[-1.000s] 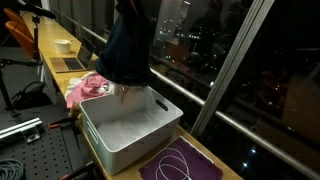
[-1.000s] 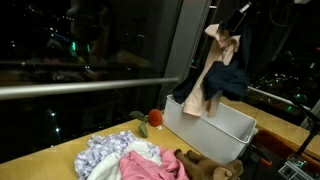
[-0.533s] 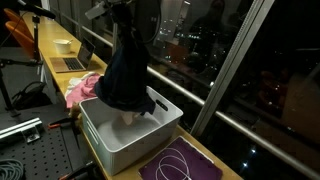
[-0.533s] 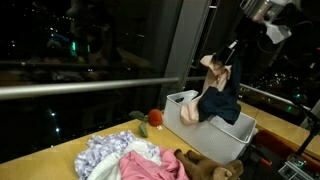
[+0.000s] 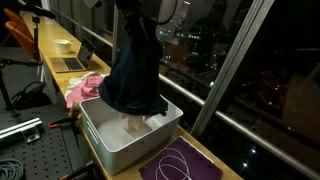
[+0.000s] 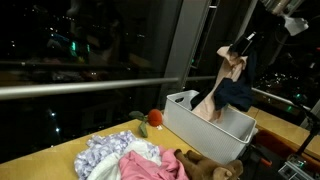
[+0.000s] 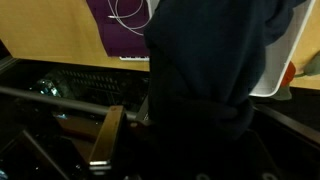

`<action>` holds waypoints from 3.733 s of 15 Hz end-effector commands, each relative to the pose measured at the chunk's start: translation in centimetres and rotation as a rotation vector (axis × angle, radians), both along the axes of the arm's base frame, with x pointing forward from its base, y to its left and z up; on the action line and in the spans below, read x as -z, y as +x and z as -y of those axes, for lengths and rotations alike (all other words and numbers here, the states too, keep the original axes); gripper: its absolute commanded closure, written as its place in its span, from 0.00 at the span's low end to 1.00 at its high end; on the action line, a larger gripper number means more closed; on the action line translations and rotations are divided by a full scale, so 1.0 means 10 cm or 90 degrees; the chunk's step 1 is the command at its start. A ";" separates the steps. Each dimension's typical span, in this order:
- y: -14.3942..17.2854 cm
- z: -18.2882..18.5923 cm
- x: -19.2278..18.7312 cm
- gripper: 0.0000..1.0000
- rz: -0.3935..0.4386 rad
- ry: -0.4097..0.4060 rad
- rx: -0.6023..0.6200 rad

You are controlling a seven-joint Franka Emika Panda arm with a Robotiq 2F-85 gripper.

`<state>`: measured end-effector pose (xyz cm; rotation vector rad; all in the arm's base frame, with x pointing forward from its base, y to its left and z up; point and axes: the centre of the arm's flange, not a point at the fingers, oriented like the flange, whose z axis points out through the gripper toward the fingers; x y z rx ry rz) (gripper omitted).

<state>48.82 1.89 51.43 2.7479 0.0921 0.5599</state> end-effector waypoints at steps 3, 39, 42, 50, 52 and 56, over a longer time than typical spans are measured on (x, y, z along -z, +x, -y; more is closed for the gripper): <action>0.05 -0.01 0.13 1.00 -0.010 0.001 -0.029; 0.53 -4.54 3.93 0.00 -0.248 0.025 -0.351; 0.52 -4.36 4.27 0.00 -0.275 0.046 -0.323; 0.44 -4.09 4.35 0.55 -0.270 0.101 -0.292; 0.44 -4.04 4.30 0.68 -0.267 0.108 -0.285; 0.42 -3.94 3.99 0.96 -0.252 0.114 -0.276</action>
